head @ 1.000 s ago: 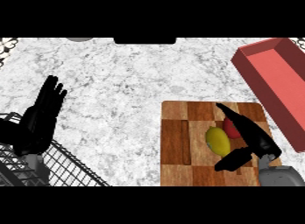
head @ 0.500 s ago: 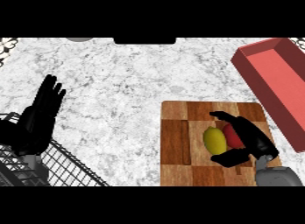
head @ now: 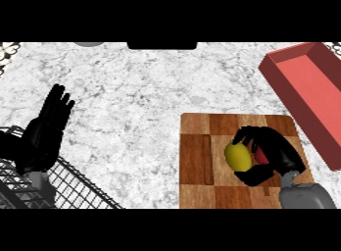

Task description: Pick the lemon from the cutting board and place it in the cardboard box

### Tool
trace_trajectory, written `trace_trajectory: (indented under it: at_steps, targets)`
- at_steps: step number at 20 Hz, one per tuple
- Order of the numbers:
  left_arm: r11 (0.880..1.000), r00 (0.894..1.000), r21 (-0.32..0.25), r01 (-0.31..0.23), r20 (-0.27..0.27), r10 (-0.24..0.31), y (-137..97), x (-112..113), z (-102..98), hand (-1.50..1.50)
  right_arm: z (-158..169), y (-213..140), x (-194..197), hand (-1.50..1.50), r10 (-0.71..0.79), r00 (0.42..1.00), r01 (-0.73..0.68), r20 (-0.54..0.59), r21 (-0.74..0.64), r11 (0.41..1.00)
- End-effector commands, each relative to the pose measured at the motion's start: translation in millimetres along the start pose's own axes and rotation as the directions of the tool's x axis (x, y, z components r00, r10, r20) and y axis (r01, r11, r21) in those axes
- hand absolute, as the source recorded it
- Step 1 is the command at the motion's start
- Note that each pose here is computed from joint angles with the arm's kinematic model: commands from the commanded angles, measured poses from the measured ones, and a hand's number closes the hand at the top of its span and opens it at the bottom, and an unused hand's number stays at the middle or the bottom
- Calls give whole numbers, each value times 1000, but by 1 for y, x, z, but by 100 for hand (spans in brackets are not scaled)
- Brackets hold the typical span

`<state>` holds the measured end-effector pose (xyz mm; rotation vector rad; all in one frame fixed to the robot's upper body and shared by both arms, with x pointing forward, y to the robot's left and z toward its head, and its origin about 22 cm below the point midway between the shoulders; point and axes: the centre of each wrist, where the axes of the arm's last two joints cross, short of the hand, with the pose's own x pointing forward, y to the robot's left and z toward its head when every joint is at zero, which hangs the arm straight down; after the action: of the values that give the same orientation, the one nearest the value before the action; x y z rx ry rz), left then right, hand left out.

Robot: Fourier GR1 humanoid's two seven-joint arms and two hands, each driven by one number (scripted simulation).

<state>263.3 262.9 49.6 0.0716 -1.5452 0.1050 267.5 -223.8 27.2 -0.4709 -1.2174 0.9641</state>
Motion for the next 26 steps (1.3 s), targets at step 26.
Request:
trace_trajectory:
  at_steps: [26]
  targets:
    - [1000, 1000, 11, -1, -6, 1, -13, 17, -13, 0, 65, -21, 197, 150, 266, 946, -130, 185, -535, 834]
